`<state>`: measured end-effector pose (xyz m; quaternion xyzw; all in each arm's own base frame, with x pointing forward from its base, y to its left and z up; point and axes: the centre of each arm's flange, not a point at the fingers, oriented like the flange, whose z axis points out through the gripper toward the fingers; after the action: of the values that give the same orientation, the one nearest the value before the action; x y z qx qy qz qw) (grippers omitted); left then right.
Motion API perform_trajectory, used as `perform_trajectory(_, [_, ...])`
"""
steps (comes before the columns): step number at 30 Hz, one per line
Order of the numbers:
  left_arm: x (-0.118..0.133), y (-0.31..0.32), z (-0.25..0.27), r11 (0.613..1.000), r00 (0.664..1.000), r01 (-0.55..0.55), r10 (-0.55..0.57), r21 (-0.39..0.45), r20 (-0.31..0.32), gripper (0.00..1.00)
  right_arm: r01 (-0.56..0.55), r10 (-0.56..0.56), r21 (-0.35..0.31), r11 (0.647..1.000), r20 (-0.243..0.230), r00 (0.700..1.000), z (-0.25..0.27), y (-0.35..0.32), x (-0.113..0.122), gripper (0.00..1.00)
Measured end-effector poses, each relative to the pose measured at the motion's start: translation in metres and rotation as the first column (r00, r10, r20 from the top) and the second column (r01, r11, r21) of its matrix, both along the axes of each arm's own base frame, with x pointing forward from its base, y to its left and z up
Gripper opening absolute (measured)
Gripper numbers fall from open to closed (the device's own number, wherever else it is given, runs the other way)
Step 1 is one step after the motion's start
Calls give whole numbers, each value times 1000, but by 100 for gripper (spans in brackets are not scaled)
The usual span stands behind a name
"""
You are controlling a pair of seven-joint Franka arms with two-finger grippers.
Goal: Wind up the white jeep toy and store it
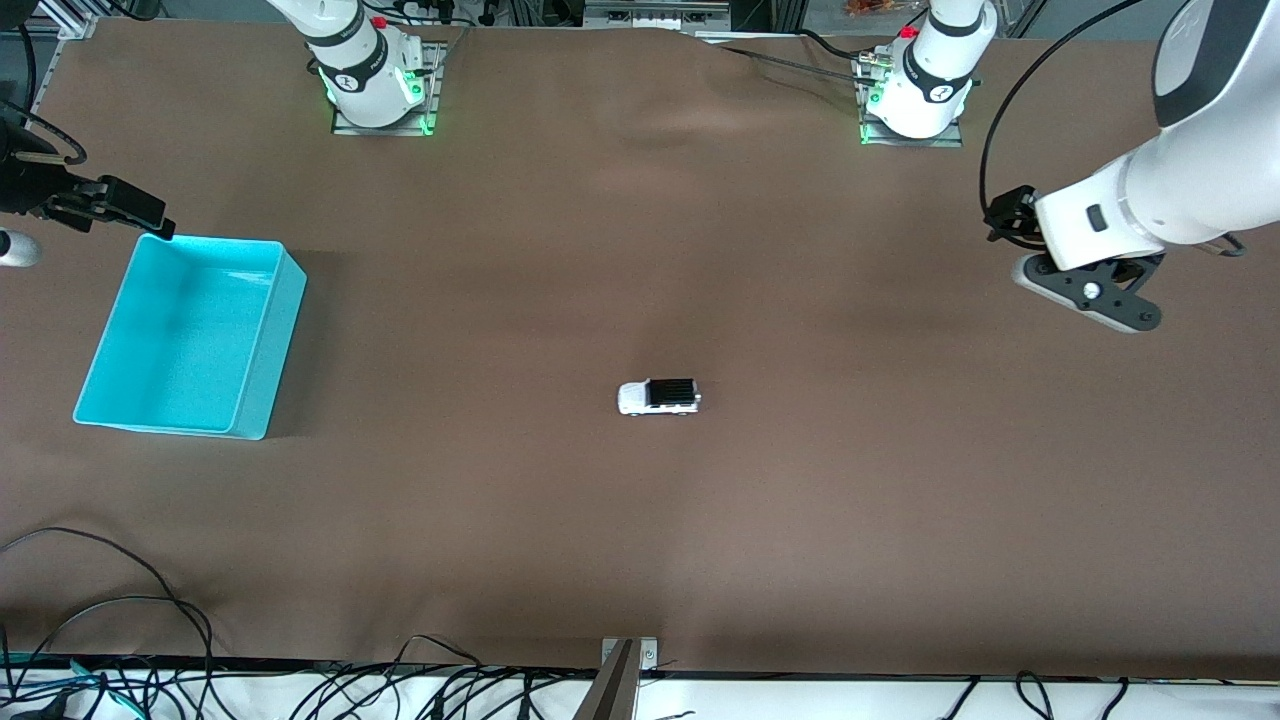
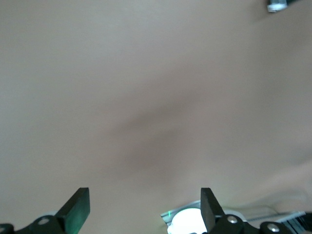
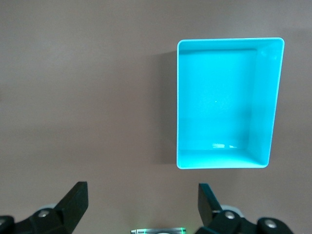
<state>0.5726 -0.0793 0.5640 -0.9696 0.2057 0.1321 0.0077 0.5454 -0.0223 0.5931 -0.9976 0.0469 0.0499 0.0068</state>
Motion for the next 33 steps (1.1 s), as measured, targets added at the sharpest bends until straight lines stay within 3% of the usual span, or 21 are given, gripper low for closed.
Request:
perform_trajectory(7, [3, 27, -10, 998, 986, -55, 52, 11, 159, 100, 0, 0, 0, 1000, 0, 1000, 0, 0, 0, 100])
perform_trajectory(10, [-2, 37, -17, 998, 979, -70, 67, 9, 194, 100, 0, 0, 0, 1000, 0, 1000, 0, 0, 0, 100])
perform_trajectory(17, [-14, 39, -13, 989, 966, -145, 146, -23, 212, 100, 0, 0, 0, 1000, 0, 1000, 0, 0, 0, 100])
perform_trajectory(27, [-54, 44, 47, 980, 961, -200, 198, -13, 195, 100, -1, 1, 0, 1000, 0, 1000, 0, 0, 0, 100])
perform_trajectory(33, [-59, 44, 61, 979, 959, -204, 202, -13, 197, 100, -6, 6, 0, 1000, 0, 1000, 0, 3, 0, 100])
